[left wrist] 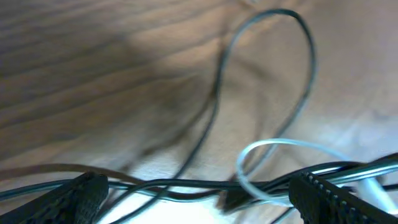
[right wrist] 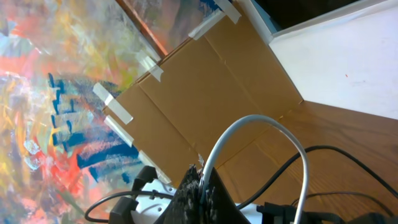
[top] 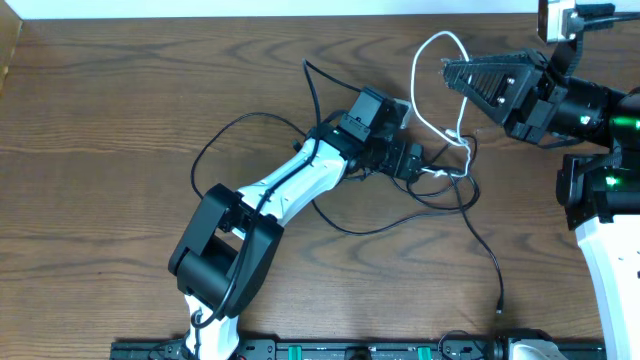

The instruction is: Untangle cables

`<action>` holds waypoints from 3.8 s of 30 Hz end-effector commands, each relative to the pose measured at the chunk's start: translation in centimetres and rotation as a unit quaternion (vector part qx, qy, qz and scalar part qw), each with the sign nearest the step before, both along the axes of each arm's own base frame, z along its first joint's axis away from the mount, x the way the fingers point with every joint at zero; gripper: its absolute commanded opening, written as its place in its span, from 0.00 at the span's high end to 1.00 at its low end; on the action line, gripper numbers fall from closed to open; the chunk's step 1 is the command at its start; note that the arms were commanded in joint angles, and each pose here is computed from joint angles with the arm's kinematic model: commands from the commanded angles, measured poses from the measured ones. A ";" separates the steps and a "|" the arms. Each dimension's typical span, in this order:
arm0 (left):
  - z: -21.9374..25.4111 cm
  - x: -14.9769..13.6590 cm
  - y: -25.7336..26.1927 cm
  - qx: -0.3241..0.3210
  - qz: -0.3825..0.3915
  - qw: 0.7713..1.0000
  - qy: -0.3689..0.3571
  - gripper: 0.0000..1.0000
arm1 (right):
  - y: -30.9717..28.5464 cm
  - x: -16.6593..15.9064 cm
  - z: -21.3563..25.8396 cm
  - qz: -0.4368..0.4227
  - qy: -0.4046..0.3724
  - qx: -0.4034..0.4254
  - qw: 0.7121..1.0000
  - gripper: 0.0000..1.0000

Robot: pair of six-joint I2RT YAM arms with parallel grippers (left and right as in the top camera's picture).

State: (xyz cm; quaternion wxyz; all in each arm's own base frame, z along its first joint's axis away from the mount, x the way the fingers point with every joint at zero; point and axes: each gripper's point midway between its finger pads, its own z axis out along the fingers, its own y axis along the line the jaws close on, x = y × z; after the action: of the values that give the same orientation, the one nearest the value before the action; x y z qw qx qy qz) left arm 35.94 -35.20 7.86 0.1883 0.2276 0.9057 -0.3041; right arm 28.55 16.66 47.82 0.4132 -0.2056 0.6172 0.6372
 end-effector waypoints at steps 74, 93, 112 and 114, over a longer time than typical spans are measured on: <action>-6.4 0.6 10.0 0.218 0.075 0.972 0.035 0.07 | -1.8 1.8 4.3 -0.094 -0.049 0.080 0.991 0.99; 8.4 2.1 10.5 0.148 0.097 0.976 -0.128 0.06 | -7.6 4.2 2.2 -0.166 -0.010 0.047 0.985 0.99; 14.9 -5.5 0.1 -0.151 -0.272 0.931 -0.192 0.02 | -7.8 4.4 2.5 -0.171 -0.008 0.054 0.984 0.99; 14.8 -6.0 -0.3 -0.151 -0.296 0.919 -0.211 0.02 | -7.7 4.3 2.4 -0.167 -0.004 0.054 0.984 0.99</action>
State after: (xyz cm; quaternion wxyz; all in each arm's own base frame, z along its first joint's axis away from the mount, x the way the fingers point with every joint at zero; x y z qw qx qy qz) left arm 31.85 -34.41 21.49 0.2977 0.4470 0.7463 -0.3932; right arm 33.20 8.98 49.51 0.5252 -0.0790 0.6099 0.5881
